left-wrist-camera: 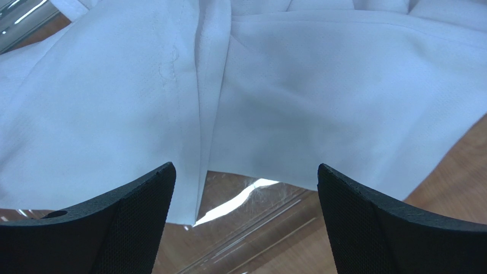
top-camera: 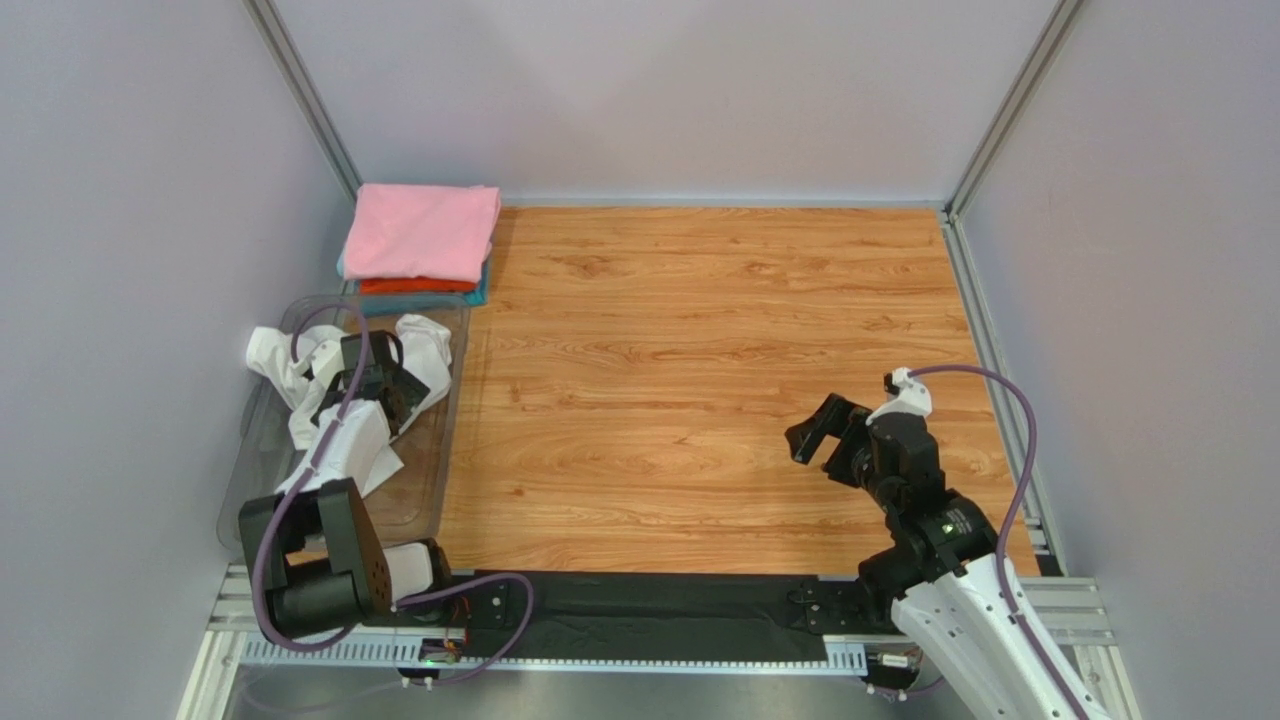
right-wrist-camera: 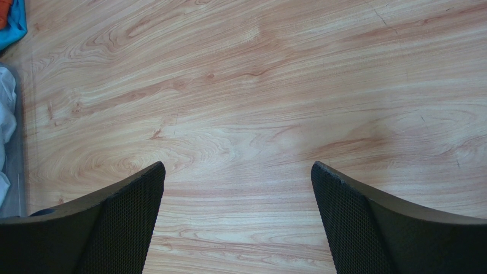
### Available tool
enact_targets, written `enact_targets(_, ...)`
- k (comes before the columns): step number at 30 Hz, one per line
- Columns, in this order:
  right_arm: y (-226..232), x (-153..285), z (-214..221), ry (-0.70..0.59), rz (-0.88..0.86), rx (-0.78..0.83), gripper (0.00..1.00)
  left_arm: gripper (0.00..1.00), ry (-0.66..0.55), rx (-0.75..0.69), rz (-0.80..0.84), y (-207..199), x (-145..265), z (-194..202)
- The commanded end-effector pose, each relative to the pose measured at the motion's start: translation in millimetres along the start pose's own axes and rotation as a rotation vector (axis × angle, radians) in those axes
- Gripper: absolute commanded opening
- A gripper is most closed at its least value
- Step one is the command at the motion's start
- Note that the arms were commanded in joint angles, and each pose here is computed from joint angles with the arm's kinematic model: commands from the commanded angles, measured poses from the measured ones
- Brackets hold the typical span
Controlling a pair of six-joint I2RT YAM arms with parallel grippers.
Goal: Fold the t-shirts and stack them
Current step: Grab the tshirt from the pile
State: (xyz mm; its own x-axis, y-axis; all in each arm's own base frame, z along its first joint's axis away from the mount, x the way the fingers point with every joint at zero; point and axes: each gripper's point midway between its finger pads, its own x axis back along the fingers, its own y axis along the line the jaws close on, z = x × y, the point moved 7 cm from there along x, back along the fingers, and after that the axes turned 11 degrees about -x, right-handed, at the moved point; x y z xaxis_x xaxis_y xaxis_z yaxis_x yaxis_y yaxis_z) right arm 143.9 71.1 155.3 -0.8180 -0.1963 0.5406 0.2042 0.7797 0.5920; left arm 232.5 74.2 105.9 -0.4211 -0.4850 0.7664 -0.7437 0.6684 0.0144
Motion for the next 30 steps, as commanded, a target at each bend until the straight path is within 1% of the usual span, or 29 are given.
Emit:
enact_targets(1,4,-2,-3,-0.012,-0.025,0.003,1.0,1.0,-0.043,0.017,0.021,-11,-15,-18)
enact_targets(3,3,-2,-3,-0.015,-0.017,-0.002,1.0,1.0,0.012,0.028,0.004,-7,-21,-18)
enact_targets(4,3,-2,-2,-0.012,-0.013,-0.005,1.0,0.98,0.042,0.026,0.0,-7,-26,-17)
enact_targets(6,4,-2,-1,-0.005,-0.021,-0.004,1.0,0.93,0.056,0.026,0.005,-7,-29,-18)
enact_targets(8,3,-2,-2,-0.006,-0.018,-0.006,1.0,0.79,0.07,0.021,0.003,-7,-32,-18)
enact_targets(9,2,-2,-2,-0.011,-0.01,-0.008,1.0,0.58,0.079,0.027,0.003,-6,-33,-17)
enact_targets(12,3,-2,-1,0.0,-0.016,-0.01,1.0,0.3,0.092,0.046,0.0,-3,-35,-15)
enact_targets(13,3,-1,0,0.003,-0.014,-0.013,1.0,0.29,0.093,0.053,-0.002,-2,-35,-16)
enact_targets(14,3,-1,-1,-0.001,-0.015,-0.015,1.0,0.25,0.096,0.053,-0.004,-1,-36,-15)
enact_targets(15,2,-1,-1,-0.005,-0.01,-0.015,1.0,0.12,0.098,0.051,0.007,-1,-35,-15)
enact_targets(16,2,-1,-1,-0.002,-0.009,-0.018,1.0,0.08,0.09,0.049,0.02,-3,-35,-16)
enact_targets(17,2,-1,0,-0.001,-0.01,-0.018,1.0,0.0,0.088,0.042,0.043,-5,-35,-17)
enact_targets(20,2,-1,-1,-0.003,-0.01,-0.018,1.0,0.0,0.082,0.027,0.122,-11,-31,-16)
enact_targets(23,3,-1,0,0.0,-0.018,-0.017,1.0,0.0,0.042,0.025,0.228,-19,-23,-19)
enact_targets(24,4,-1,0,0.006,-0.02,-0.014,1.0,0.0,0.005,0.029,0.292,-23,-17,-21)
enact_targets(26,4,-1,0,0.003,-0.022,-0.016,1.0,0.0,-0.058,0.041,0.353,-25,-8,-25)
enact_targets(27,3,0,1,0.006,-0.025,-0.015,1.0,0.0,-0.122,0.055,0.424,-28,2,-26)
enact_targets(28,5,0,1,0.011,-0.031,-0.016,1.0,0.0,-0.146,0.062,0.462,-29,8,-26)
enact_targets(29,5,0,1,0.012,-0.035,-0.016,1.0,0.0,-0.198,0.071,0.509,-31,15,-31)
enact_targets(30,5,0,1,0.014,-0.037,-0.011,1.0,0.0,-0.259,0.078,0.589,-34,30,-35)
